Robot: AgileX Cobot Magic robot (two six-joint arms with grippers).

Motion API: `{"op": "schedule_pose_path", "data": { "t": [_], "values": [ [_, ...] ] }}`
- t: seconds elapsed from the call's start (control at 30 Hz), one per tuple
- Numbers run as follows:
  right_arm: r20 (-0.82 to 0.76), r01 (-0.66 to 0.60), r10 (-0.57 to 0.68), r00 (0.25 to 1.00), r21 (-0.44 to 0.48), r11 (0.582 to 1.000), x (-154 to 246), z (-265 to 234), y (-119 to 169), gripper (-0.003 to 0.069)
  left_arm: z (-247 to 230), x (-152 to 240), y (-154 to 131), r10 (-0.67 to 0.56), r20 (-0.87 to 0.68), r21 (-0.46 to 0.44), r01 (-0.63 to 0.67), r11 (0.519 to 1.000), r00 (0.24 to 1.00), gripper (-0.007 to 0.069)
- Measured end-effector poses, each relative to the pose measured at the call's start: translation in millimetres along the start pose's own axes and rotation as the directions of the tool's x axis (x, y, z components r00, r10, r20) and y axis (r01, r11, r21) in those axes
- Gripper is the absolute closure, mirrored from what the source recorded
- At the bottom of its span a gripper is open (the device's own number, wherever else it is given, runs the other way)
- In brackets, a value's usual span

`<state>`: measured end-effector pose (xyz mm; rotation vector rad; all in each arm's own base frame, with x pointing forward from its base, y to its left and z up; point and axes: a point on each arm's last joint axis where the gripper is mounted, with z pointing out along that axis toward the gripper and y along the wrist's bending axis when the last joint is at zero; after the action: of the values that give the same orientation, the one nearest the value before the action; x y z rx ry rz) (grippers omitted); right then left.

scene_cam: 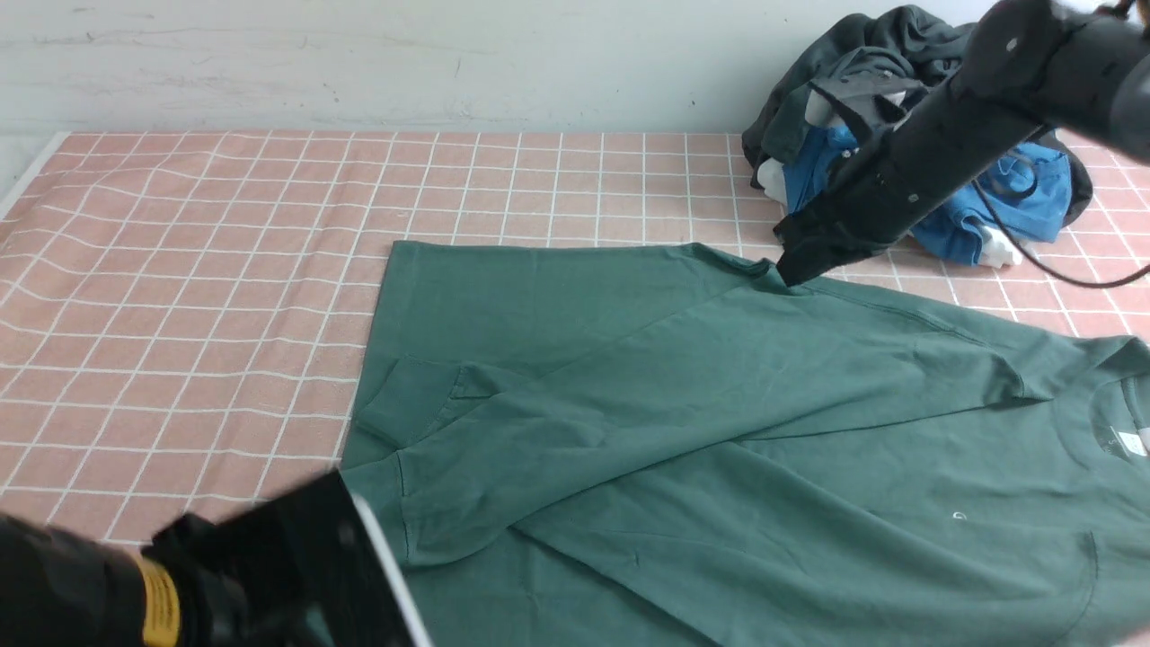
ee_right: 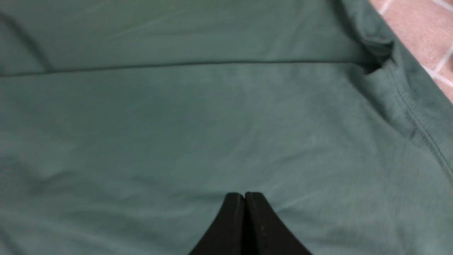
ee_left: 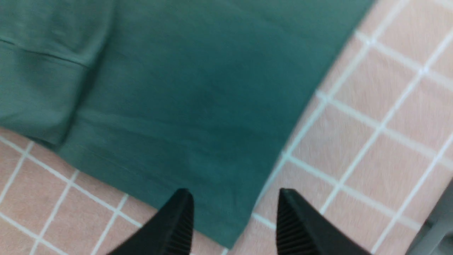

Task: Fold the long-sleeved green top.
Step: Use both arms simultaneously to clamp the lower edge of the clothing fabric

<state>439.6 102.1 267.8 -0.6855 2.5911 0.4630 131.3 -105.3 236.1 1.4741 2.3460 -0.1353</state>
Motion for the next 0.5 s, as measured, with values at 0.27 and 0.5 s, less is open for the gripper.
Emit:
{"op": "schedule_pose_path", "data": {
  "t": [0.27,0.5],
  "values": [
    [0.273,0.117,-0.105,0.956,-0.028,0.993,-1,-126,62,0.0670,39,24,-11,0.294,-0.180,-0.026,-0.303,0.953,0.939,0.0104],
    [0.309,0.148,-0.139,0.941,-0.004,0.989,29,-156,82,0.0670,66,19,-8,0.316,-0.231,0.023,-0.319,0.947,0.920,0.0203]
  ]
}}
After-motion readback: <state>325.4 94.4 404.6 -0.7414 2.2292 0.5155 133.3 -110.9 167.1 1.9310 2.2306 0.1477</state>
